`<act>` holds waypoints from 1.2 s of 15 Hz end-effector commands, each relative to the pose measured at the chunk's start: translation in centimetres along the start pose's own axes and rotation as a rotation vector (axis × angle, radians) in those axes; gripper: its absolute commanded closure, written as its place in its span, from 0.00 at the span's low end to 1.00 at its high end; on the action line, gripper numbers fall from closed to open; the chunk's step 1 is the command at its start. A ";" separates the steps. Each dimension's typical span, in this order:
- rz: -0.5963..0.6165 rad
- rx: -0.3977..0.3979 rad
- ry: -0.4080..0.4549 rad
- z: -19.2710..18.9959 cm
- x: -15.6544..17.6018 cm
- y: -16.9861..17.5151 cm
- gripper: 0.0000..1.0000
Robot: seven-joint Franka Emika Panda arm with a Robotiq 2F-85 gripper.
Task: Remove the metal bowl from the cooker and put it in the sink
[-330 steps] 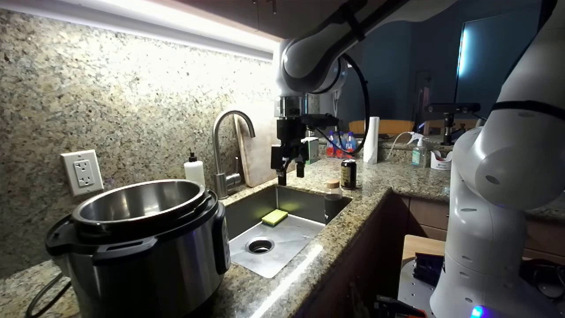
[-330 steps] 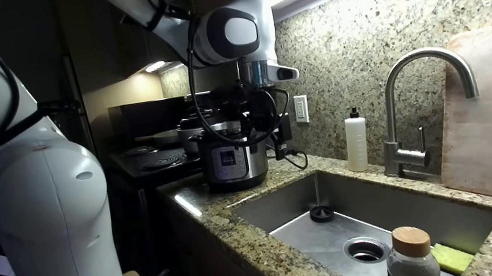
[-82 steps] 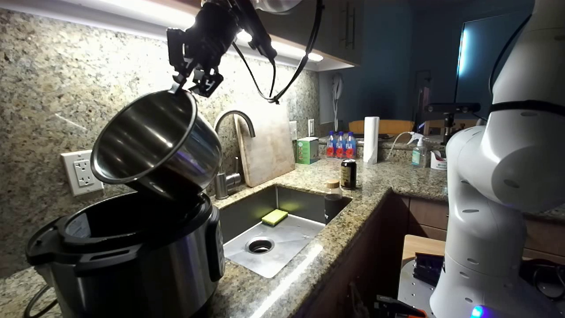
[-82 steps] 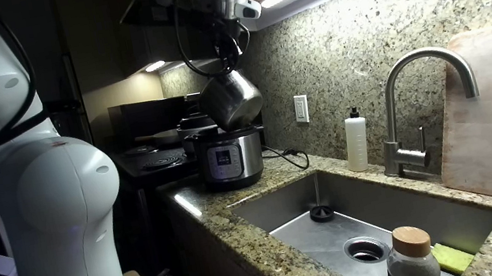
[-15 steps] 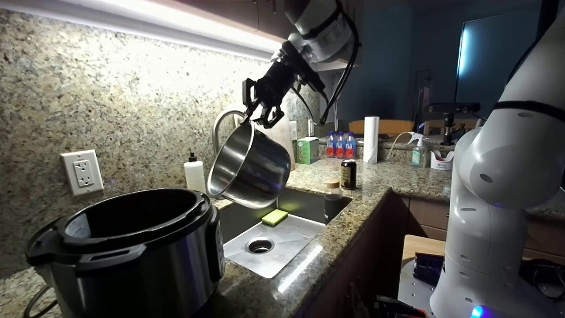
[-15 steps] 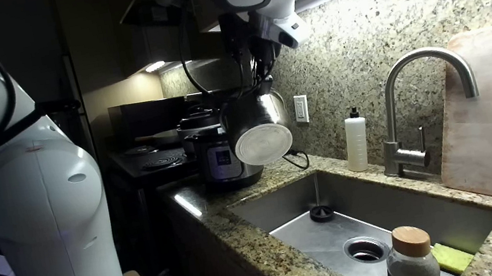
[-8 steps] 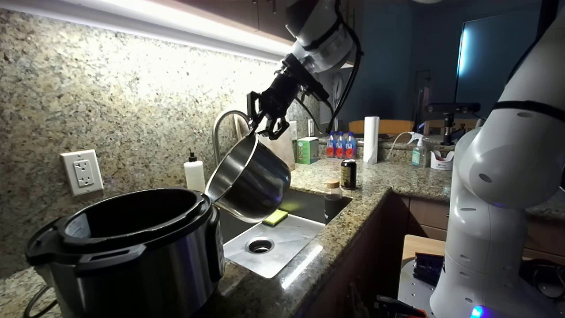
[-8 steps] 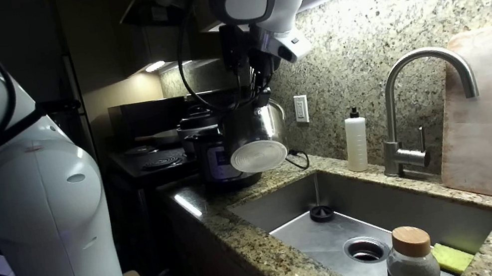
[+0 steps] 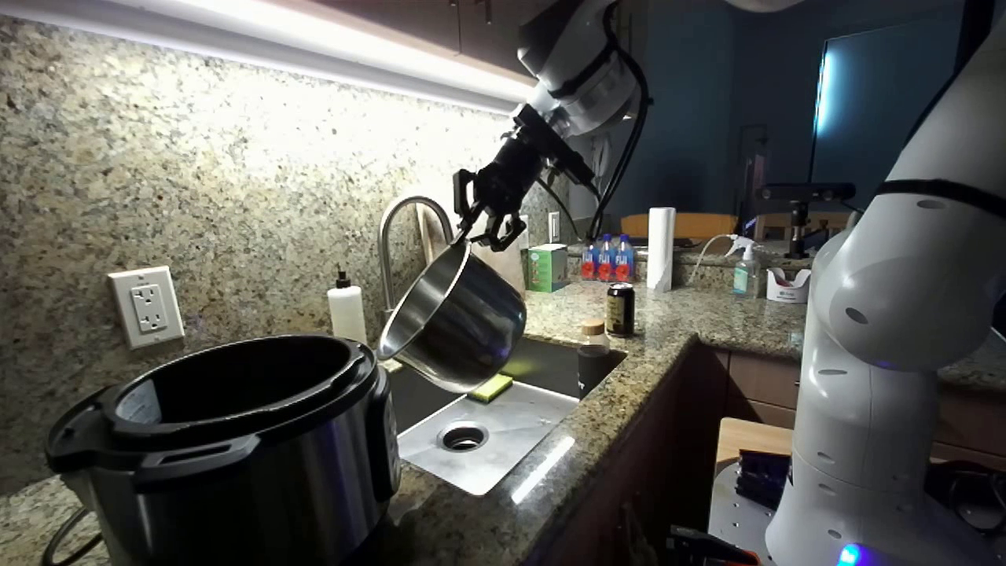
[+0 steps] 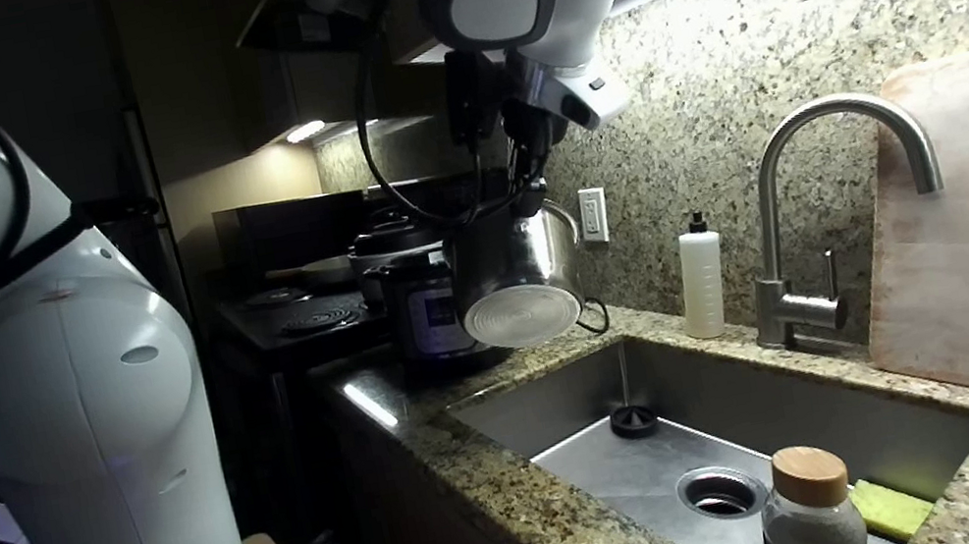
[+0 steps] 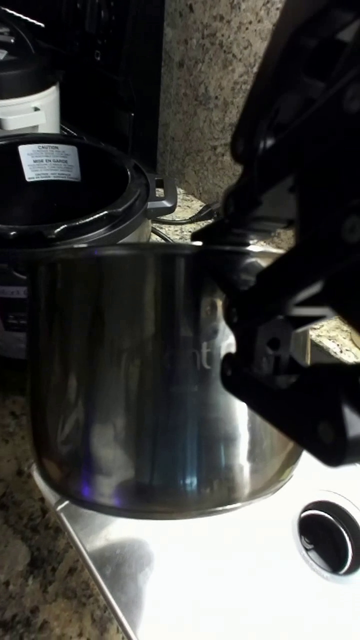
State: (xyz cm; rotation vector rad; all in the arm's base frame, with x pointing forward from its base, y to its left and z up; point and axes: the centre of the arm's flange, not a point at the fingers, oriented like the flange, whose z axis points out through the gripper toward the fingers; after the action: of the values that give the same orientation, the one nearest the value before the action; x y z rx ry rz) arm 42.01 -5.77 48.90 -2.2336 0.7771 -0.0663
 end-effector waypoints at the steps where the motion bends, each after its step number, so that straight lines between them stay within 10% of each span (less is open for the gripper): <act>1: 0.023 0.025 0.034 -1.6 0.2 0.4 0.94; 18: 0.232 0.023 0.122 -2.6 6.5 8.6 0.95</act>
State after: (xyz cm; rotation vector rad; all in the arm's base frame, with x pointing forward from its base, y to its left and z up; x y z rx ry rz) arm 42.07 -14.63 44.33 -2.1432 1.0613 -0.1018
